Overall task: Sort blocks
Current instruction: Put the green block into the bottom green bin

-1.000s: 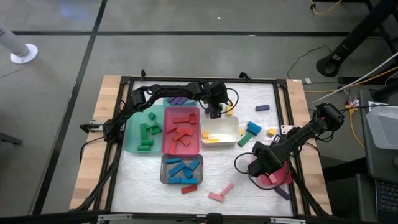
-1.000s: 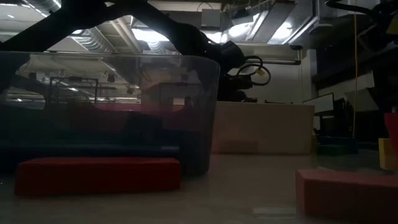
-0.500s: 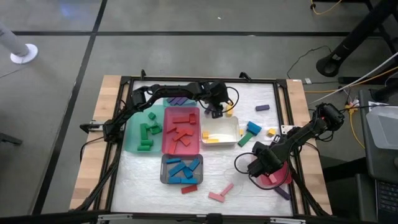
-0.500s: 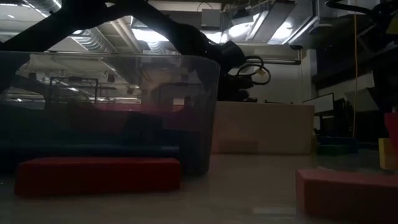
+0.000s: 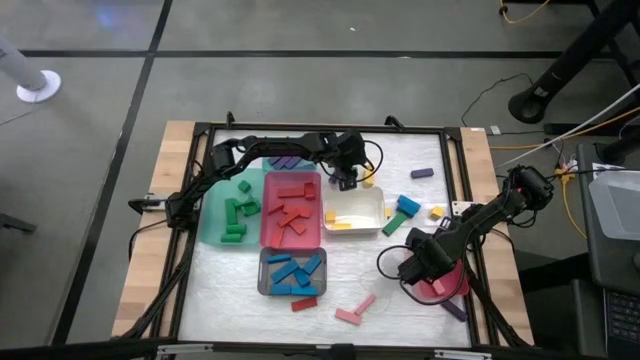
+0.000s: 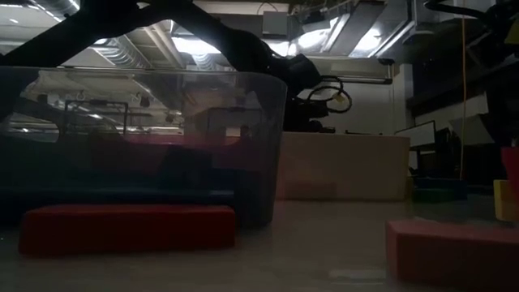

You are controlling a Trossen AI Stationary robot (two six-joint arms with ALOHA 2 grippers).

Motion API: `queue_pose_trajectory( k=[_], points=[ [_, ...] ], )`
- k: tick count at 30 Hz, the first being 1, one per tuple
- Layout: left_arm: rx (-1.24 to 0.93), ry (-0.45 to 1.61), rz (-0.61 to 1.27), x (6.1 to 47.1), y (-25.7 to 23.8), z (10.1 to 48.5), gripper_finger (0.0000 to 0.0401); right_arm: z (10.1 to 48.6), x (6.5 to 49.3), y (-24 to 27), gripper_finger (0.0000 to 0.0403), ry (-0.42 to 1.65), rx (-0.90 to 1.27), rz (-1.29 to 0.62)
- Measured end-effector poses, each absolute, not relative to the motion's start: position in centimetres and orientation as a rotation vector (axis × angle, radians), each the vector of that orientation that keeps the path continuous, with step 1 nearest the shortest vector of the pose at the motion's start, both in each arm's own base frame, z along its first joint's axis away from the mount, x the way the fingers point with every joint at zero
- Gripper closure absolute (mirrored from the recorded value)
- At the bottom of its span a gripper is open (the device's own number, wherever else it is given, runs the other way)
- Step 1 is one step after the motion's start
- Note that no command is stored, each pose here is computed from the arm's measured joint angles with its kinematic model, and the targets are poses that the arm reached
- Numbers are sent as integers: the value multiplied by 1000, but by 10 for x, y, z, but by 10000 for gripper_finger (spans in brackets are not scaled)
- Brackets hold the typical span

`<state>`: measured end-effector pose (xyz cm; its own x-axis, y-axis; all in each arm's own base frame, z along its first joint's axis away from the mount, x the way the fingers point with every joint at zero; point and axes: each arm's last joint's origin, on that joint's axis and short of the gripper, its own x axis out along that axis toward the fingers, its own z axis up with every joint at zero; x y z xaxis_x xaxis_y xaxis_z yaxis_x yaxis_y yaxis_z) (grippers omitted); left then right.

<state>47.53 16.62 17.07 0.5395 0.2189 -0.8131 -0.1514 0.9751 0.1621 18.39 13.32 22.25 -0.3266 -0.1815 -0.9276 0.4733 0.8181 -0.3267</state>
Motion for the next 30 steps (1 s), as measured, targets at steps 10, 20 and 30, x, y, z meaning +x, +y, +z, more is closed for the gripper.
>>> queue_pose_trajectory(
  k=[10, 20, 30],
  points=[
    [-22, 1072, 213, 472, 153, 161, 221, 223, 184, 133, 194, 1783, 223, -673],
    [-68, 1021, 261, 475, 164, 152, 221, 223, 184, 133, 194, 1782, 224, -674],
    [-117, 1012, 274, 478, 155, 154, 221, 222, 184, 133, 194, 1779, 226, -672]
  ],
)
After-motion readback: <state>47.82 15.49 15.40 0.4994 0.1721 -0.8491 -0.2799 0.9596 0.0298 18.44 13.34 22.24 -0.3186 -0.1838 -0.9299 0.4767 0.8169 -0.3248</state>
